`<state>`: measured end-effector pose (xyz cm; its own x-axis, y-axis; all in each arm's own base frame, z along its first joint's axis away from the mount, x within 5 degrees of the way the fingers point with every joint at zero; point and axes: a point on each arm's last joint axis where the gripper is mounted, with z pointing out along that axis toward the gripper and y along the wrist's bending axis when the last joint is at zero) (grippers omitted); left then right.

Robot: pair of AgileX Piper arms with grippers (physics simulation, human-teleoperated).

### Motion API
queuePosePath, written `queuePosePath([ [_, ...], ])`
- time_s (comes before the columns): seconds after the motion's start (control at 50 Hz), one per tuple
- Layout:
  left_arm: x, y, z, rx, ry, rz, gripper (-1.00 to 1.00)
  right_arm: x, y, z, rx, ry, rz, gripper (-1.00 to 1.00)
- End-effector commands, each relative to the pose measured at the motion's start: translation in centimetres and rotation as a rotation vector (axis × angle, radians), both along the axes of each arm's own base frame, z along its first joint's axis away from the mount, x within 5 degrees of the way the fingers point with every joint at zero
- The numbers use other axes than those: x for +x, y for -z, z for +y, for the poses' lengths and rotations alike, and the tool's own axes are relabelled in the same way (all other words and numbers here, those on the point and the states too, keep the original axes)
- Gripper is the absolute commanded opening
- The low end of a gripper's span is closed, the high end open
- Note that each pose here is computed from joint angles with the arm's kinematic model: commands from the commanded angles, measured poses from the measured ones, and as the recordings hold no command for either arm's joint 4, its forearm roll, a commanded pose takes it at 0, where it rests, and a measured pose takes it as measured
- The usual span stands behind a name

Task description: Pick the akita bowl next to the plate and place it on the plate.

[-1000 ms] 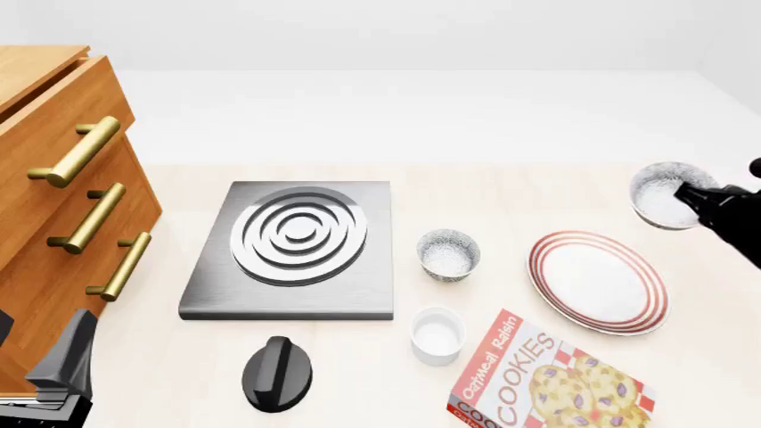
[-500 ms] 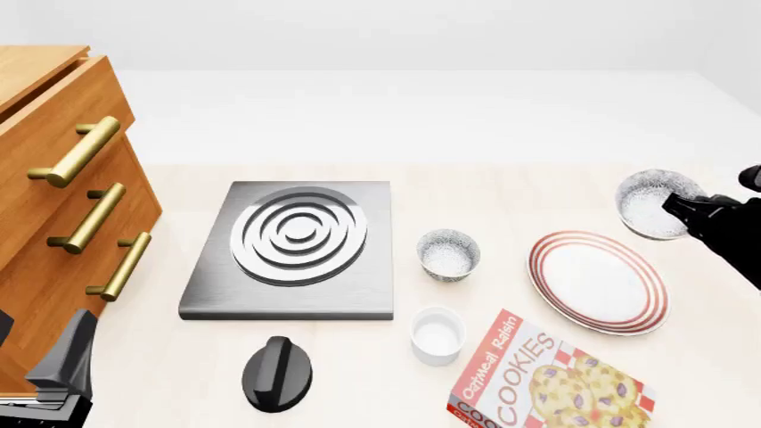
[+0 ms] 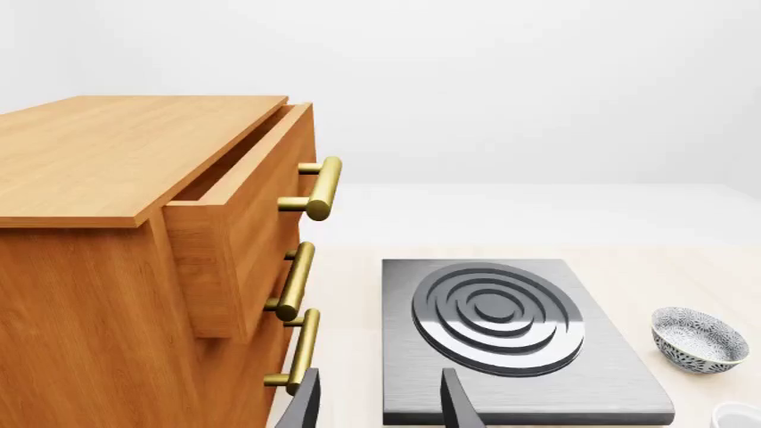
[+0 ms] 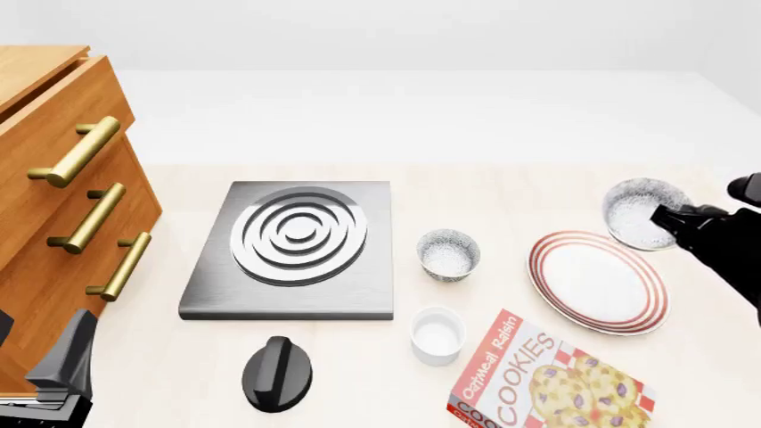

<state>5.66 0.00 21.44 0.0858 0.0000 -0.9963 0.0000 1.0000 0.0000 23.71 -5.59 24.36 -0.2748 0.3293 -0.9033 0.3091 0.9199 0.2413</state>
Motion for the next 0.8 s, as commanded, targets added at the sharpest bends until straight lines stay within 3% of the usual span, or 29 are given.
queuePosePath([
  [0.02, 0.0, 0.0, 0.0, 0.0, 0.0, 0.0, 1.0, -0.6, -0.1, 0.6, 0.012, -0.013, -0.007, -1.0],
  [0.8, 0.0, 0.0, 0.0, 0.0, 0.0, 0.0, 1.0, -1.7, 2.4, 1.4, 0.022, -0.038, 0.039, -1.0],
])
